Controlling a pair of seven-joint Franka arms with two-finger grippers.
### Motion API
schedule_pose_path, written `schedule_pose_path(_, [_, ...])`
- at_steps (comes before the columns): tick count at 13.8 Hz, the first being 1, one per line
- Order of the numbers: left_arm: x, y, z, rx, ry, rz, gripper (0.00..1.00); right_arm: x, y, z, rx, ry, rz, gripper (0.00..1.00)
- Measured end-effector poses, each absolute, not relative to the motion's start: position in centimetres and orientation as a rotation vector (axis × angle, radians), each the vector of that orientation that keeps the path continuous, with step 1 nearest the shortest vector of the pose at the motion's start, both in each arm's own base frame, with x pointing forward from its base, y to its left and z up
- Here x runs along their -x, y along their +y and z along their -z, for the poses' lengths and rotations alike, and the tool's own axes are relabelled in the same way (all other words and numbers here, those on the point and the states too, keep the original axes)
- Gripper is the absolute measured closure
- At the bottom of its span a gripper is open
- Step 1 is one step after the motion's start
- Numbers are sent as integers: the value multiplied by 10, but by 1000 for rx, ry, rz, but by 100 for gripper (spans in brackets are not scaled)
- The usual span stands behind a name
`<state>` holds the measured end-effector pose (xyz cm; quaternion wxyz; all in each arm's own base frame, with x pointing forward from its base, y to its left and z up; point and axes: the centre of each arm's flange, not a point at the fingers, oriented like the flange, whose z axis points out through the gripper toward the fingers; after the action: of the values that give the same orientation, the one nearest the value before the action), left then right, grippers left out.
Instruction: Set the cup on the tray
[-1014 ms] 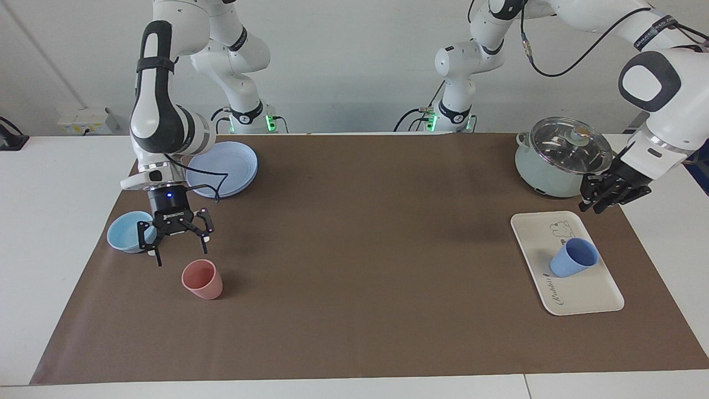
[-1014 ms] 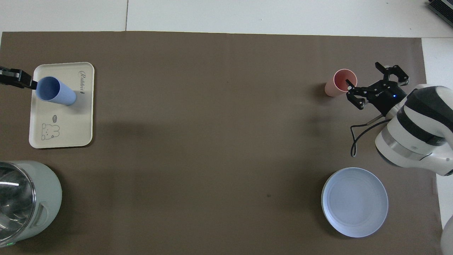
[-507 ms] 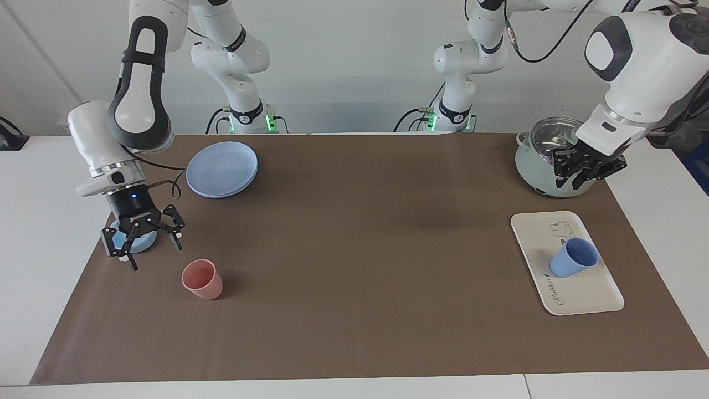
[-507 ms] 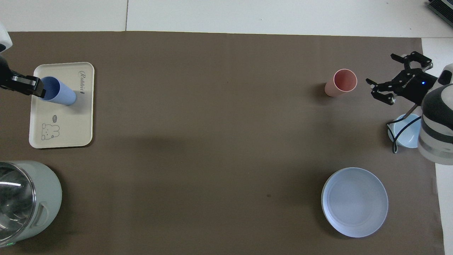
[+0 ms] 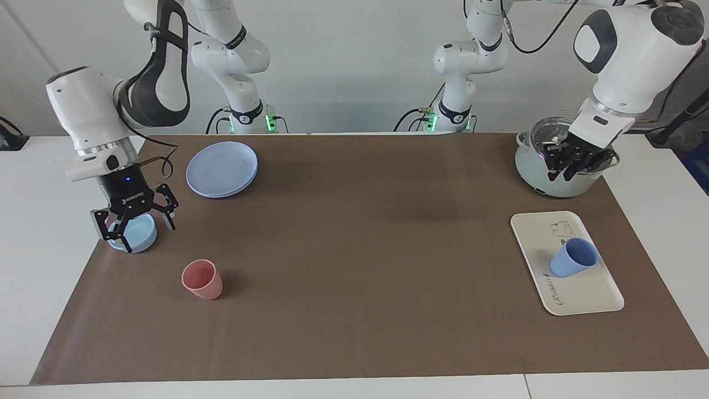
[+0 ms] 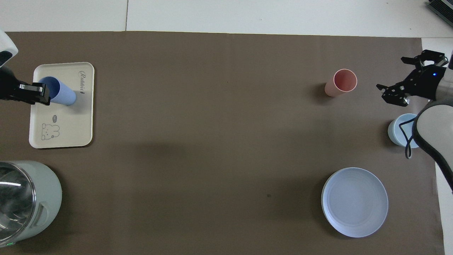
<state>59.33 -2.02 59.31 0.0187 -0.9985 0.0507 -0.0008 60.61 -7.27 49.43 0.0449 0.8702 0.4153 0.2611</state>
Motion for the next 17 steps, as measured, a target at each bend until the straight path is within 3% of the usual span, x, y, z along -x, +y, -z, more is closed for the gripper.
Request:
schedule_pose_path(7, [-589,-24,-602,3131,140,35,65,-580,18,-514,-2922,657,-414,0])
schedule_pose_path(11, [-588,-24,-605,3131,140,44,60,-566,18,-554,-3040,123,-165,0])
schedule_pose_path(13, [-588,-24,-605,3131,139,49,43,-559,1,-581,-3045,22,-110,0])
schedule_pose_path(15, [-588,-24,-606,3131,140,57,37,-551,-26,-599,-3063,-77,-41,0])
schedule_pose_path(17, [-589,-24,-606,3131,140,62,15,-543,-48,-612,-3086,-158,10,0])
